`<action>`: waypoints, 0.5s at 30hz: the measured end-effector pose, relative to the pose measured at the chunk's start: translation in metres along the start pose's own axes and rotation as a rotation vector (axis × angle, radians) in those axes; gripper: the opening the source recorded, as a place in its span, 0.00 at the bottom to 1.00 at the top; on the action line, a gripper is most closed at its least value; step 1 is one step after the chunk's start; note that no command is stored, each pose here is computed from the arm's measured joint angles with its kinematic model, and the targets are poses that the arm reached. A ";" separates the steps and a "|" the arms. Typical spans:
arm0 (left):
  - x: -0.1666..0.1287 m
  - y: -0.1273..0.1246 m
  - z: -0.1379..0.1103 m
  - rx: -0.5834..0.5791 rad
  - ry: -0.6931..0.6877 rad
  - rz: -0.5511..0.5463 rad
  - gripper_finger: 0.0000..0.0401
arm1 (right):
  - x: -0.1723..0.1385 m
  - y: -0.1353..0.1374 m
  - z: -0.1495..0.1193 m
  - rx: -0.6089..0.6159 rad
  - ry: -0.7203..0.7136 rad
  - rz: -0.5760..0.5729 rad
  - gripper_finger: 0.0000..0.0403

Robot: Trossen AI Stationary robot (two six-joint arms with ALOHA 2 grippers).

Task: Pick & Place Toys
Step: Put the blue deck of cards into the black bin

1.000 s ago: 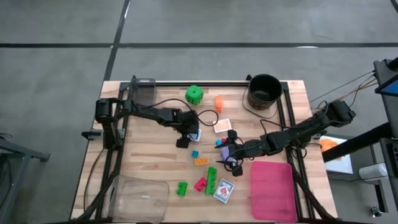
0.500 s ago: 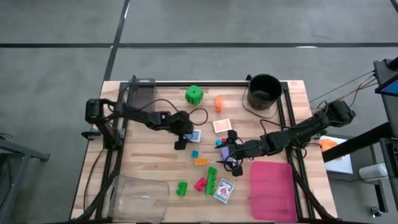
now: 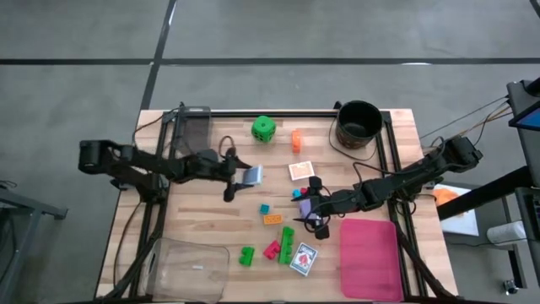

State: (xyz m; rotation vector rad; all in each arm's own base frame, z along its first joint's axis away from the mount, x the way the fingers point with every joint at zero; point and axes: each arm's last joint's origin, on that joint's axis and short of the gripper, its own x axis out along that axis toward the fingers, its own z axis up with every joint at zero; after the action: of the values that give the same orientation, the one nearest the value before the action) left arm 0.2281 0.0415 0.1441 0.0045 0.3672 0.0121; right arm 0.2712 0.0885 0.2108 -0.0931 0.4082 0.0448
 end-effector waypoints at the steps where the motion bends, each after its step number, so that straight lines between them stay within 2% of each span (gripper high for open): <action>1: -0.005 0.000 0.000 -0.004 -0.023 0.010 0.74 | 0.000 0.000 0.000 0.001 -0.005 0.001 0.70; 10: -0.049 0.014 -0.004 -0.098 -0.187 0.263 0.74 | 0.000 0.000 0.000 -0.007 -0.014 0.001 0.70; 15: -0.064 0.024 -0.010 -0.159 -0.220 0.440 0.74 | 0.000 0.000 0.000 -0.006 -0.017 0.001 0.70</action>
State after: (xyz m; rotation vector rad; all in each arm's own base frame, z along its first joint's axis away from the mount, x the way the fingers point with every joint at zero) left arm 0.1646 0.0645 0.1575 -0.0708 0.1391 0.4722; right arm 0.2711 0.0884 0.2104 -0.0986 0.3911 0.0479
